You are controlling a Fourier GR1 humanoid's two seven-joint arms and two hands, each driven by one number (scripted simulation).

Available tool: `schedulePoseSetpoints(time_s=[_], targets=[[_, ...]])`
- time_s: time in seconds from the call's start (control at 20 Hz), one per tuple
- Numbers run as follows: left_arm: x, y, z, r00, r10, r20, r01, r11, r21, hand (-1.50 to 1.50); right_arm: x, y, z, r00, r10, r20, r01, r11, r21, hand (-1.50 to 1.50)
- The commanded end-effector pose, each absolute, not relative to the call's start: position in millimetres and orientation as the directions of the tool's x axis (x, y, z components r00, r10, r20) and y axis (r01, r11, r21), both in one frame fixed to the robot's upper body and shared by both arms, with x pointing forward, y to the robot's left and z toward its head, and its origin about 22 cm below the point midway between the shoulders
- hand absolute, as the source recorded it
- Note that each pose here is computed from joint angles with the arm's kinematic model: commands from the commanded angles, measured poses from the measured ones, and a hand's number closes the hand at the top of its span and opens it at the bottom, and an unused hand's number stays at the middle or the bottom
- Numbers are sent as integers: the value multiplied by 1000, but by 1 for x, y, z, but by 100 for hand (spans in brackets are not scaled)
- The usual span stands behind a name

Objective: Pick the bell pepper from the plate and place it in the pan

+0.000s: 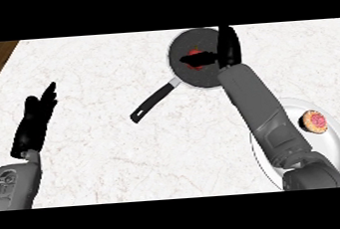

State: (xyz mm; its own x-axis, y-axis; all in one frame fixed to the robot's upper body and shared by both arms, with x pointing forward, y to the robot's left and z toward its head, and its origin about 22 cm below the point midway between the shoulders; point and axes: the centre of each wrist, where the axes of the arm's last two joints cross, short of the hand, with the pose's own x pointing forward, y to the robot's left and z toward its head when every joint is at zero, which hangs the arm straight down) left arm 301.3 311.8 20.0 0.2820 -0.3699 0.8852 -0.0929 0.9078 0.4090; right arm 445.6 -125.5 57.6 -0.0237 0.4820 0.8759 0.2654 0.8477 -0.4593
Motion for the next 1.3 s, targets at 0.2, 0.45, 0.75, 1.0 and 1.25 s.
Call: schedulePoseSetpoints(time_s=[0.2,0.45,0.75,1.0,1.25], targets=[[291,336,13,315,-361,878,-114,904,412,0,450,-156,60,-13,380,925,419,842,-340,-150],[293,335,14,342,-350,872,-140,899,415,0,452,-193,61,-1,344,939,474,827,-303,-150],[276,352,7,347,-324,880,-179,898,402,0,439,-268,50,-46,325,945,476,838,-265,-150],[250,356,1,369,-332,868,-176,892,416,0,421,-313,40,-19,335,942,412,861,-298,-150],[265,352,6,378,-336,863,-195,882,429,0,405,-375,71,-9,354,935,362,873,-326,-150]])
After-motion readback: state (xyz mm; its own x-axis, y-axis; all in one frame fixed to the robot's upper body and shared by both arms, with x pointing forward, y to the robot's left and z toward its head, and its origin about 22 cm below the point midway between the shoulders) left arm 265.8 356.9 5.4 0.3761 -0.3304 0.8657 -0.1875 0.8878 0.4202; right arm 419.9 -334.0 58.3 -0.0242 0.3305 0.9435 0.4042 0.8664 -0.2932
